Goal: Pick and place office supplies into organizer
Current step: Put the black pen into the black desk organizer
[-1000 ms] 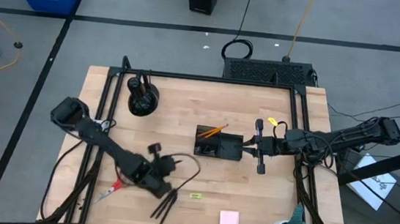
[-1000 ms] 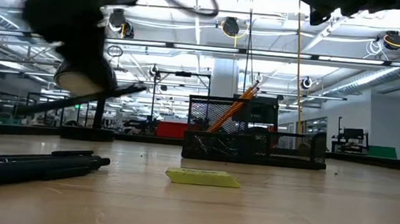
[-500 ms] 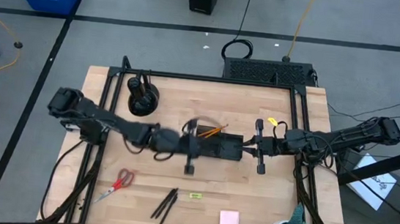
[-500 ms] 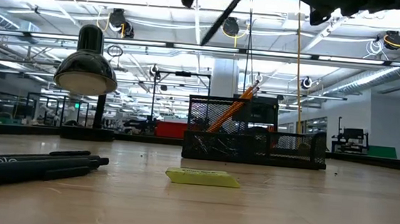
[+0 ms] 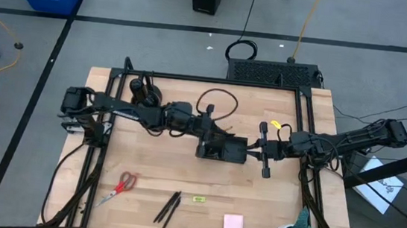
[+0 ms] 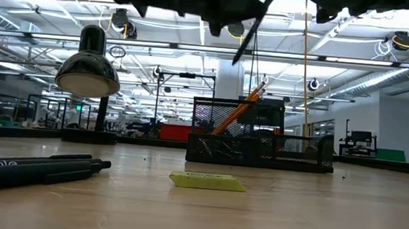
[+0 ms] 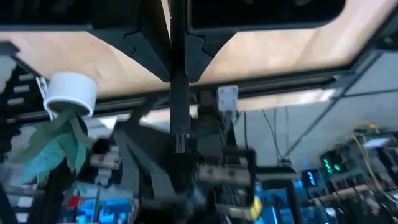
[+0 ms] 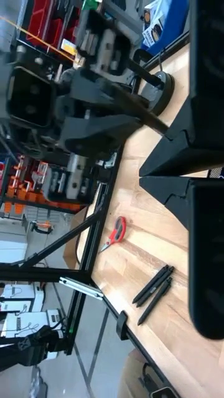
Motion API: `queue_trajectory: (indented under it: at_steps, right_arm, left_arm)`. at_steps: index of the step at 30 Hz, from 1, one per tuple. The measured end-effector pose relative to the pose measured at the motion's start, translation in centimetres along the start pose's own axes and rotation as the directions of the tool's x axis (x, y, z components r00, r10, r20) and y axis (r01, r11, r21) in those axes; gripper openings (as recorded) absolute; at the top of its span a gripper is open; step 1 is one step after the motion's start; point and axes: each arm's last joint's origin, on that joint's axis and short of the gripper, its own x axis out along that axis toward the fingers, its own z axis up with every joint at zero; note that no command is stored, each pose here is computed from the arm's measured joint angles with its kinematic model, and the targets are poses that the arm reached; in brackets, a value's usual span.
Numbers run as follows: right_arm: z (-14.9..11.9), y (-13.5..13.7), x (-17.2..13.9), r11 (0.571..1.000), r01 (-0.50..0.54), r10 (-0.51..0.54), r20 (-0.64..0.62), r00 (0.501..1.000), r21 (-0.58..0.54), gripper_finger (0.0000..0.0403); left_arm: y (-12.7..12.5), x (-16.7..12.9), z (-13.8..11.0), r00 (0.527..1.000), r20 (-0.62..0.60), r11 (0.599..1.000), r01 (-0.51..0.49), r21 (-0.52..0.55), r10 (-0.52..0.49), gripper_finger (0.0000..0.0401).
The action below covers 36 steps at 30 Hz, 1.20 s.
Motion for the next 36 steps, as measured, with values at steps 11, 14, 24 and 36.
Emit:
queue_trajectory:
  at_steps: [11, 14, 24, 36]
  right_arm:
    - [0.0, 0.0, 0.0, 1.000, 0.001, -0.001, -0.003, 1.000, -0.003, 0.0000]
    - [0.0, 0.0, 0.0, 1.000, 0.001, -0.001, -0.003, 1.000, -0.003, 0.0000]
    - [0.0, 0.0, 0.0, 1.000, 0.002, -0.002, -0.003, 1.000, -0.014, 0.0000]
    - [-0.1, 0.0, 0.0, 1.000, 0.002, -0.002, -0.011, 1.000, -0.027, 0.0000]
  left_arm:
    - [2.7, 1.8, -5.3, 0.988, -0.146, 0.997, -0.049, -0.052, 0.041, 0.0018]
    - [2.9, 1.7, -5.4, 0.988, -0.148, 0.998, -0.054, -0.040, 0.048, 0.0022]
    - [3.4, 0.7, -2.7, 0.999, -0.032, 0.999, -0.002, 0.044, 0.004, 0.0012]
    - [5.7, 0.1, -5.6, 0.976, -0.216, 0.997, -0.042, -0.067, 0.027, 0.0009]
